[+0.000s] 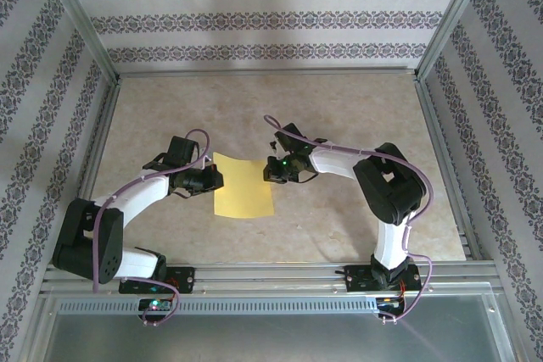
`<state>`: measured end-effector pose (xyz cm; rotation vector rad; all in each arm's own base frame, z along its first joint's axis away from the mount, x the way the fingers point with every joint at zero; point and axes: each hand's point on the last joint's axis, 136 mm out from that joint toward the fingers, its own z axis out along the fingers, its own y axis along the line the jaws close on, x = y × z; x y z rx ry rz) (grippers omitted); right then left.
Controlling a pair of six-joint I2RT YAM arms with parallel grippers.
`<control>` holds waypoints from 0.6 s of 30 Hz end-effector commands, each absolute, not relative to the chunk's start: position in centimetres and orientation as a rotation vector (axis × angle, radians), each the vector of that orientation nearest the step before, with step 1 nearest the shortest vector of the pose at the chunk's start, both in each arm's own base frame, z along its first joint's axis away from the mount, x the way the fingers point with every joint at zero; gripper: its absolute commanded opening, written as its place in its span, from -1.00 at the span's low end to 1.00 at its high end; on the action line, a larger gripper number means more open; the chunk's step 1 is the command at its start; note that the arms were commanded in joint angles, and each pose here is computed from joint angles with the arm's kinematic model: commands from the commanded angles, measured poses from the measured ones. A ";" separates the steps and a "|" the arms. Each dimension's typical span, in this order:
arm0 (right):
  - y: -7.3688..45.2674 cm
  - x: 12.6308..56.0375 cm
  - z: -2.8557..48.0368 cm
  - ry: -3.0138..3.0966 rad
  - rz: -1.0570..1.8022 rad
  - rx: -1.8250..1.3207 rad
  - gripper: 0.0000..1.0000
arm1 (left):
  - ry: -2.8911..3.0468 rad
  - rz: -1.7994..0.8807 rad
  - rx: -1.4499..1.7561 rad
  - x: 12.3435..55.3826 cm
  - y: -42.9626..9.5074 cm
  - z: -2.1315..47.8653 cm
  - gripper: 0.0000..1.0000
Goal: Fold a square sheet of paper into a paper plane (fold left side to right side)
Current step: Place a square sheet of paper at the center of the table.
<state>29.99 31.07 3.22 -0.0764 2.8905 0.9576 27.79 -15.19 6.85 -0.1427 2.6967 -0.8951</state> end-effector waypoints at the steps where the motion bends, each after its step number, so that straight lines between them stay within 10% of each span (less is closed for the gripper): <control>1: 31.9 29.9 2.9 2.903 0.962 -0.086 -0.99 | 2.704 -0.899 -0.103 27.8 -15.7 7.1 -1.00; 18: 29.5 28.6 -0.2 2.999 0.730 -0.108 -0.97 | 2.662 -1.000 -0.131 28.4 -16.8 7.9 -0.69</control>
